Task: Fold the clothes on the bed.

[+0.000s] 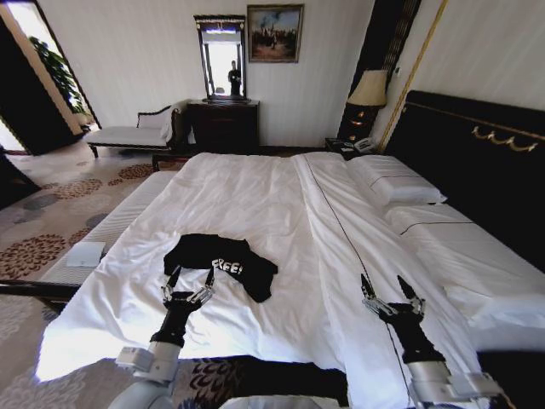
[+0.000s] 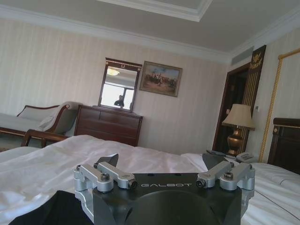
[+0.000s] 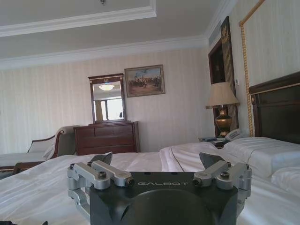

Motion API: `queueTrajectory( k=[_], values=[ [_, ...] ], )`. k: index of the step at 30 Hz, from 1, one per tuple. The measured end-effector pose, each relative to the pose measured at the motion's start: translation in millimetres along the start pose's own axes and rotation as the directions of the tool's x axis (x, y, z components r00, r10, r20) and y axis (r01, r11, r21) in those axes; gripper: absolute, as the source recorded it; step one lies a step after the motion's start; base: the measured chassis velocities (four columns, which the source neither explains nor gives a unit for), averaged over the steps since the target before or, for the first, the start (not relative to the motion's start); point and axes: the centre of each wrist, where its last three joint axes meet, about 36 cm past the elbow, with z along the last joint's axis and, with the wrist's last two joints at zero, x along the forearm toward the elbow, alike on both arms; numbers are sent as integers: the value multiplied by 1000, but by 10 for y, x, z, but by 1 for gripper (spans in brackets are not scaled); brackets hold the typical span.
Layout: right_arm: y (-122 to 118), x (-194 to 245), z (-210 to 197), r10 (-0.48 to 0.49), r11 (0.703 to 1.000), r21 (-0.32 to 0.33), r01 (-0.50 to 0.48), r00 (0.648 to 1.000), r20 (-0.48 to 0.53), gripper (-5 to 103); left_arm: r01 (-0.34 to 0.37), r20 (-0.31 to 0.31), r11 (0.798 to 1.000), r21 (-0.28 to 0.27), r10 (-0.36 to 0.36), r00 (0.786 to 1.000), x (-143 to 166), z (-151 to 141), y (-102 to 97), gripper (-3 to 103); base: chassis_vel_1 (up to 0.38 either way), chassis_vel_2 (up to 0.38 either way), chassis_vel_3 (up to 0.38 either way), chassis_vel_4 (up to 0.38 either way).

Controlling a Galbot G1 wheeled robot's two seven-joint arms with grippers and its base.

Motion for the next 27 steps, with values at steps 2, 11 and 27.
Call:
queueTrajectory(
  k=[2,11,27],
  values=[
    [19,22,13,1,1000,9,-1,1000,-3,100,2,1,1000,0,-2,1000,0,5,3,100,0,0,0,0],
    [55,57,66,11,1000,29,-10,1000,-8,100,16,5,1000,-3,-16,1000,-7,40,20,100,0,0,0,0],
    [87,62,106,25,1000,18,-25,1000,10,100,30,6,1000,1,-30,1000,-21,91,38,100,0,0,0,0]
  ],
)
